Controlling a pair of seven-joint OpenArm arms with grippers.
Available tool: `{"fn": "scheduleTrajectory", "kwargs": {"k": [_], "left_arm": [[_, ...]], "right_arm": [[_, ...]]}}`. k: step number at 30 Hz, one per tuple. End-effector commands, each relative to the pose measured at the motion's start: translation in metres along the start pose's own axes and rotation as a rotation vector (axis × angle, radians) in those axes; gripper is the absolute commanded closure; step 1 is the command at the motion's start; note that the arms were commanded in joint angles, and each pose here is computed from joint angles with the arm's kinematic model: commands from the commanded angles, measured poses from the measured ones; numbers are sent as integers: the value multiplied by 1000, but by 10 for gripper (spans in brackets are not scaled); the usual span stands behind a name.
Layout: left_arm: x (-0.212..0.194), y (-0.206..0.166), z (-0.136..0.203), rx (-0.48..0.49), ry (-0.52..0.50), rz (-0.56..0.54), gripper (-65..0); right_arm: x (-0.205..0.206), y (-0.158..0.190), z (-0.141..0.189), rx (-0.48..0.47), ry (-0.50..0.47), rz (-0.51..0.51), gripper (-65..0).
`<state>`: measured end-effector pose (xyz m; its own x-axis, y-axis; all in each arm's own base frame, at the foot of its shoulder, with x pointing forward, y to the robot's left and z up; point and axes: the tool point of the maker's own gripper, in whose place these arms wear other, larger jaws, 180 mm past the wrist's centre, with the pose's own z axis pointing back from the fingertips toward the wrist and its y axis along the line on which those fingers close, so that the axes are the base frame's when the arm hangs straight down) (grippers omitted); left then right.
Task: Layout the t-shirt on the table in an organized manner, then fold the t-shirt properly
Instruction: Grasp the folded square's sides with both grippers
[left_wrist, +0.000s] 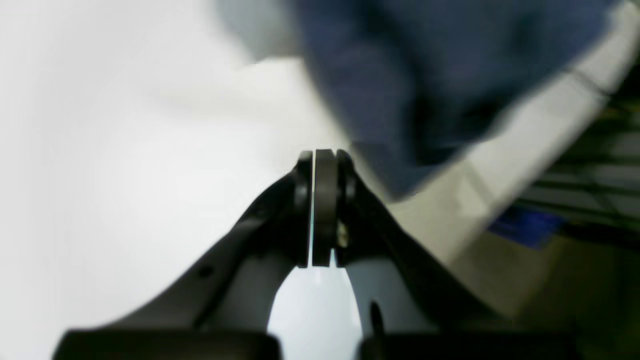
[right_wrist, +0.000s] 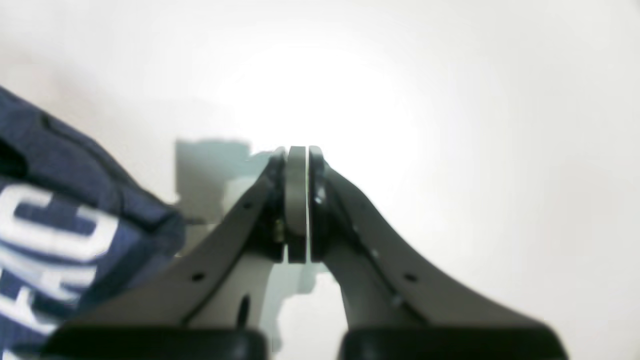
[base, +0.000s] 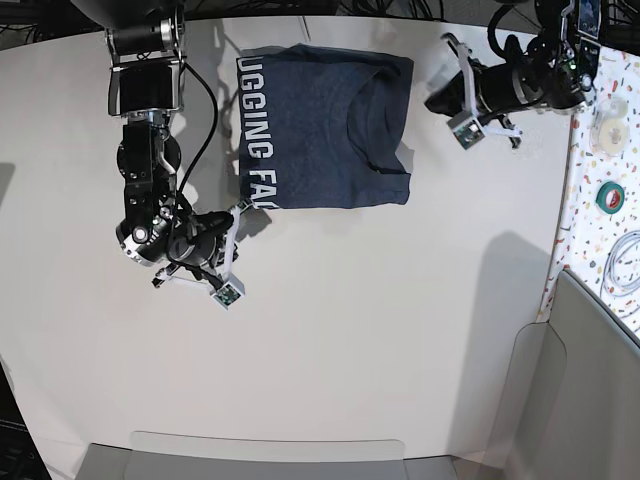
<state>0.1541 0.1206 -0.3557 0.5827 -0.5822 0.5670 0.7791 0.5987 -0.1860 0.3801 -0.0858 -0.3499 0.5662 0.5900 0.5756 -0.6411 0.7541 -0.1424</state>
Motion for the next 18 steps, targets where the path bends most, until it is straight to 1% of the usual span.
{"fn": "scheduleTrajectory", "kwargs": {"k": [1, 6, 8, 11, 12, 15, 18], "left_arm": [[6, -13, -1, -51, -20, -25, 0], [3, -59, -21, -204, 8, -69, 0], [9, -71, -26, -246, 6, -101, 0], [12, -90, -34, -313, 11, -141, 0], [13, -95, -36, -335, 14, -155, 0], [16, -101, -43, -366, 21, -184, 0], [19, -90, -48, -352, 24, -180, 0]], "right_arm": [[21, -3, 4, -5, -64, 22, 0], [29, 7, -6, 29, -86, 40, 0], [28, 11, -9, 42, -82, 46, 0], [33, 14, -10, 47, -102, 48, 0], [35, 19, -12, 60, -103, 52, 0], [38, 28, -14, 77, -108, 55, 0], [42, 43, -17, 105, -112, 71, 0]]}}
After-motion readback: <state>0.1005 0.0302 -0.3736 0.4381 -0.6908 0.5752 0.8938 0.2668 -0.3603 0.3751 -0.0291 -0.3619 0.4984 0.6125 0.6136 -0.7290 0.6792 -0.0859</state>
